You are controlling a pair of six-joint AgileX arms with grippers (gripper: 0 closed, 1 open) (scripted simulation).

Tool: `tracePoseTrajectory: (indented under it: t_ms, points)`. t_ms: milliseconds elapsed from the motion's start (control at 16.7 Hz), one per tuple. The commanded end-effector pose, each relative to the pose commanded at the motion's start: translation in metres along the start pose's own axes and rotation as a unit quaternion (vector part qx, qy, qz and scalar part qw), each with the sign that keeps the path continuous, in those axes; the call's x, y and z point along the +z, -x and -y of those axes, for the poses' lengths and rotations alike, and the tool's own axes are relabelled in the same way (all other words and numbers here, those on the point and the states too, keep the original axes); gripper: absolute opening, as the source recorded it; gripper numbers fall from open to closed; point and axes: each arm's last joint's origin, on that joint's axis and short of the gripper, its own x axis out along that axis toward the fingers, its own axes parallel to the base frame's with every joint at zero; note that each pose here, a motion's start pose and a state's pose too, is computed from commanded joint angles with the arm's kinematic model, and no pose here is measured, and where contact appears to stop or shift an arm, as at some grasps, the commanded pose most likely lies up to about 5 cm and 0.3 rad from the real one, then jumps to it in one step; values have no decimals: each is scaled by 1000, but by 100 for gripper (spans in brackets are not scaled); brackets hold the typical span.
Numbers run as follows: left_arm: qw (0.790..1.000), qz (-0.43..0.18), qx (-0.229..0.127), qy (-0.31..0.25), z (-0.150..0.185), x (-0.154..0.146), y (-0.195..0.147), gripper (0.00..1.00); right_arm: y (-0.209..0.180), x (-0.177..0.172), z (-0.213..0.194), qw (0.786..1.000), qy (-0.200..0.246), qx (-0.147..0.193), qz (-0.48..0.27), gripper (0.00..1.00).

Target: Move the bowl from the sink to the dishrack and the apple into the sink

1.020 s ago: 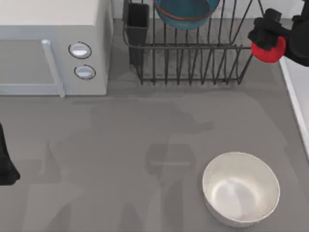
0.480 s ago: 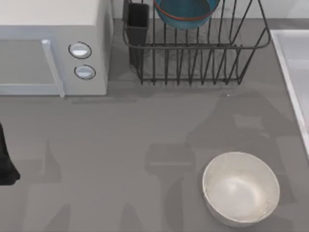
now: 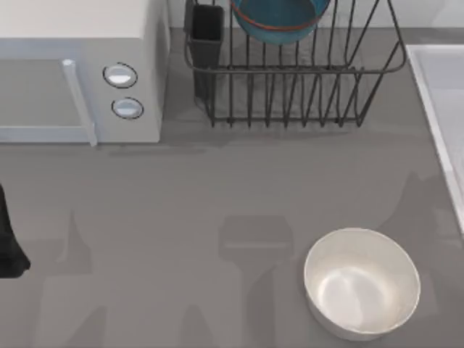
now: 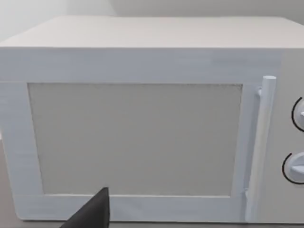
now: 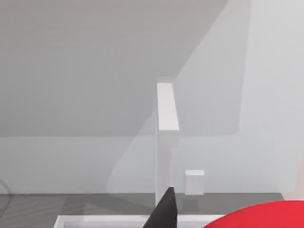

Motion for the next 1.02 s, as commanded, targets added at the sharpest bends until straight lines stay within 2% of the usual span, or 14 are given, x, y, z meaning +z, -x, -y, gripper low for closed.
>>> tracePoseTrajectory:
  t_ms: [420,660,1020]
  points:
    - [1000,0,0,0,0,0,0,100,-3,-10,2,1000,-6,-1,-7,0]
    - [1000,0,0,0,0,0,0,100,-11,-53,8,1000,-13,-1,-18,0]
    - [1000,0,0,0,0,0,0,100,-8,-123,5,1000,1,1,4,0]
